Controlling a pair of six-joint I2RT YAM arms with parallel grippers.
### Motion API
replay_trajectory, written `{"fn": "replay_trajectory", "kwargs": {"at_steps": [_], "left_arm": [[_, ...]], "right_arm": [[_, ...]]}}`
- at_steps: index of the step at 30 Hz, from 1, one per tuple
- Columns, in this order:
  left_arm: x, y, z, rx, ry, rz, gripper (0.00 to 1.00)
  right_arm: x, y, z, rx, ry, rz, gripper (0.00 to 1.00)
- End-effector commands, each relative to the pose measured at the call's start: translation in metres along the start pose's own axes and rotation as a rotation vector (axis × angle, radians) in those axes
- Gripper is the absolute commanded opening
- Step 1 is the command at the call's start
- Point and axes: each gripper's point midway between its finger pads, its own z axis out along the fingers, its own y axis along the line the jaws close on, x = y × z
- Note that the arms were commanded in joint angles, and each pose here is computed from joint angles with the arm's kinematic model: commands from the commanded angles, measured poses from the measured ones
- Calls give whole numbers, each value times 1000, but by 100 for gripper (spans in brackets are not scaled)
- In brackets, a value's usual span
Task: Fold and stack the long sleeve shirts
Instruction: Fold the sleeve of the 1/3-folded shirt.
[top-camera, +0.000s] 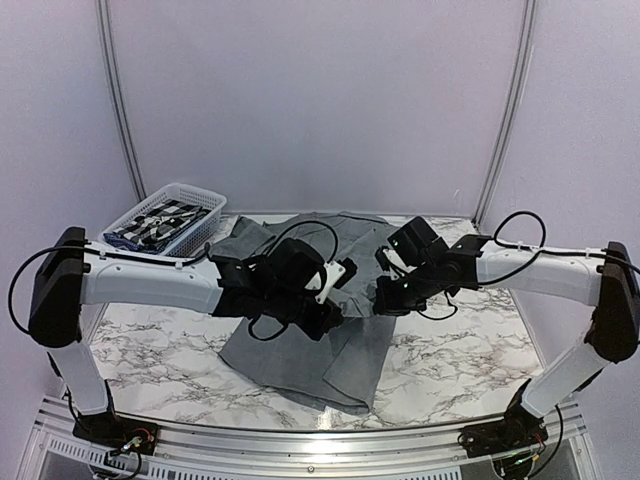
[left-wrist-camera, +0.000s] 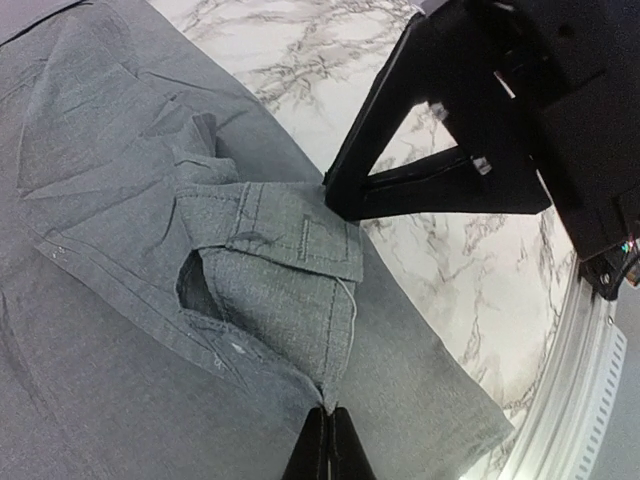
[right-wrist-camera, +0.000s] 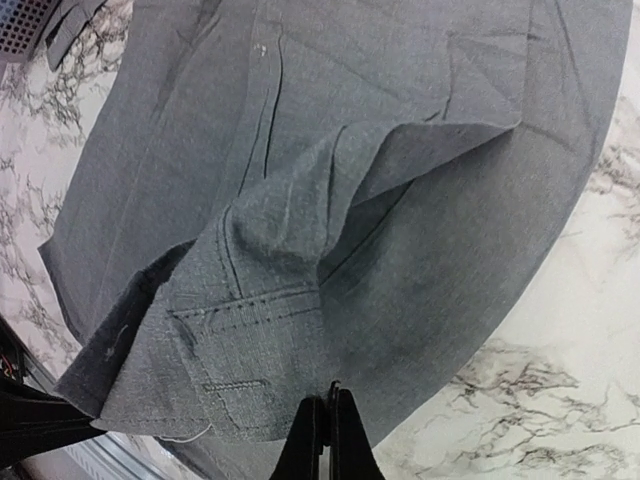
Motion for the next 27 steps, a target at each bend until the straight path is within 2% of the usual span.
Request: {"fn": "replay_trajectory", "kwargs": {"at_steps": [1, 8, 27], "left_arm": [[26, -17, -16, 68, 94, 50, 0], [41, -24, -11, 85, 135, 44, 0], [74, -33, -12, 138, 210, 48, 0]], "right_arm": [[25, 7, 0, -20, 40, 18, 0], [53, 4, -1, -26, 77, 21, 0], [94, 19, -5, -25, 170, -23, 0]]}}
